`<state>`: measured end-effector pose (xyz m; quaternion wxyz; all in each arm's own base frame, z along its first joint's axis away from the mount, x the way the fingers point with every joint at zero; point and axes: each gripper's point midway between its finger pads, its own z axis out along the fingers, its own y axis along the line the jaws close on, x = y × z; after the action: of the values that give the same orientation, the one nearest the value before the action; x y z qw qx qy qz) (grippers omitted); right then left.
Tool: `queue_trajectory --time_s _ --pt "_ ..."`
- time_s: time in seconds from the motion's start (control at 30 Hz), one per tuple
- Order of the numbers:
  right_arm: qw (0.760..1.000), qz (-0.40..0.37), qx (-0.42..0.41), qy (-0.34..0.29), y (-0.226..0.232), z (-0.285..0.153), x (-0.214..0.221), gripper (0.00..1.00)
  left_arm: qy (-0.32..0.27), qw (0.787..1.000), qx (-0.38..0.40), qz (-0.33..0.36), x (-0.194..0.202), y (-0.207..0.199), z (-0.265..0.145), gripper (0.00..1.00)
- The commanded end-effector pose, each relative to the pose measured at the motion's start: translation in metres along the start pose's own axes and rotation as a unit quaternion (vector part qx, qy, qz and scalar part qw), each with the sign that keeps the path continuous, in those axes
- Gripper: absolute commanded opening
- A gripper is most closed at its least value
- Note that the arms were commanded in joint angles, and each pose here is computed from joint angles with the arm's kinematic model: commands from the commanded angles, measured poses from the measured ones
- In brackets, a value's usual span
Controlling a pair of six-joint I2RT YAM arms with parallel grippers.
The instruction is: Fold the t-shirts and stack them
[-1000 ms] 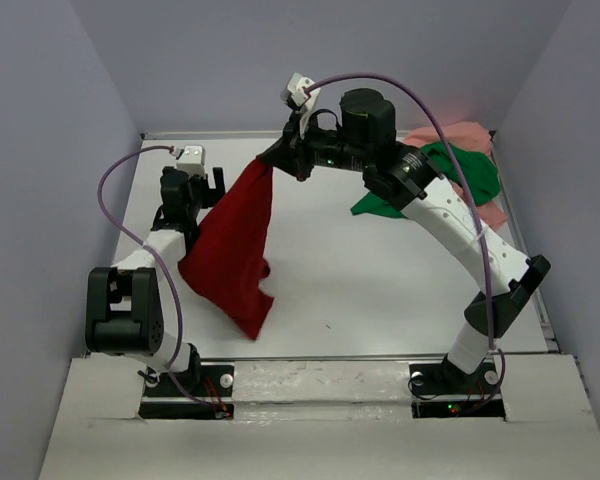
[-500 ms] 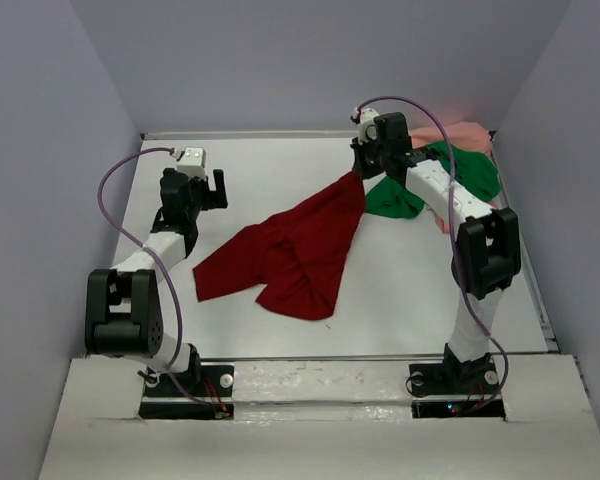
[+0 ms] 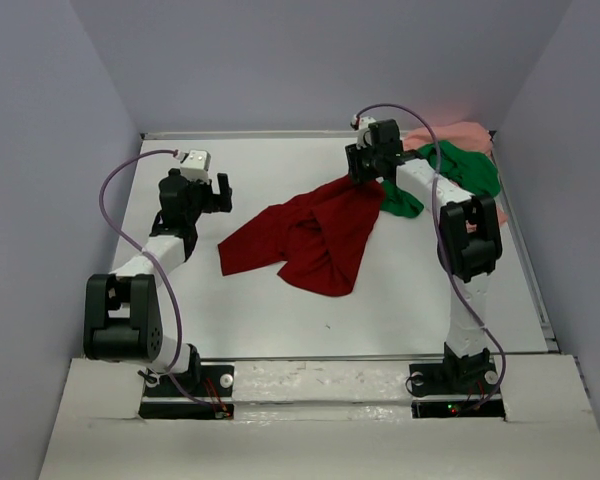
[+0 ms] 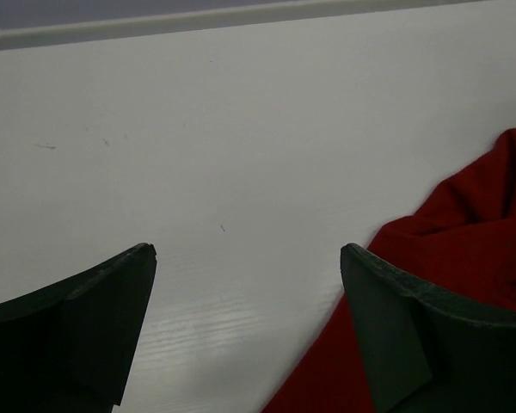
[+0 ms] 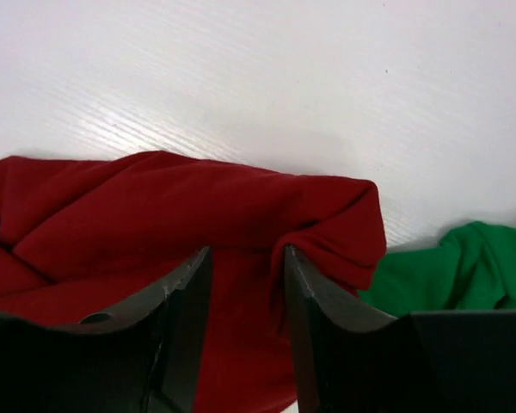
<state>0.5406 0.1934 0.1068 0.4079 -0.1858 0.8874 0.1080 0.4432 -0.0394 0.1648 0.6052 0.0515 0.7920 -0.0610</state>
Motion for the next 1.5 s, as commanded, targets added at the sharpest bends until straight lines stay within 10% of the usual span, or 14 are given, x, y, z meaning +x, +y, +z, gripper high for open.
queue_trajectory --time_s 0.0,0.07,0.53,0.8,1.0,1.07,1.1,1.23,1.47 --pt "0.996 -0.002 -0.012 -0.094 0.012 -0.043 -0.068 0.56 -0.014 0.996 0.093 0.000 -0.005 -0.032 -0.005 0.99" --pt "0.994 -0.002 -0.017 -0.111 0.015 -0.057 -0.076 0.72 -0.003 0.997 0.071 -0.007 0.003 -0.026 0.001 0.99" --pt "0.978 -0.028 0.003 -0.206 0.017 -0.140 -0.114 0.74 0.119 0.958 -0.260 0.017 -0.011 0.128 0.011 0.99" --pt "0.968 -0.030 -0.002 -0.250 0.024 -0.192 -0.127 0.74 0.118 0.988 -0.063 -0.078 -0.014 0.101 0.015 0.99" --pt "0.962 -0.031 0.003 -0.271 0.025 -0.212 -0.134 0.74 0.263 0.940 0.085 -0.201 0.064 0.120 0.024 0.99" --pt "0.961 -0.031 0.003 -0.276 0.026 -0.219 -0.136 0.74 0.214 0.967 0.052 -0.127 0.043 0.111 0.004 0.99" --pt "0.960 -0.033 0.003 -0.277 0.026 -0.222 -0.136 0.74 0.108 0.992 0.033 -0.051 -0.028 0.108 -0.013 0.99" --pt "0.959 -0.038 0.008 -0.281 0.025 -0.226 -0.134 0.74 -0.071 0.996 -0.046 0.001 -0.091 0.097 -0.068 0.99" --pt "0.957 -0.046 0.025 -0.285 0.020 -0.229 -0.132 0.74 -0.107 0.981 0.111 -0.117 -0.096 0.036 -0.061 0.99"
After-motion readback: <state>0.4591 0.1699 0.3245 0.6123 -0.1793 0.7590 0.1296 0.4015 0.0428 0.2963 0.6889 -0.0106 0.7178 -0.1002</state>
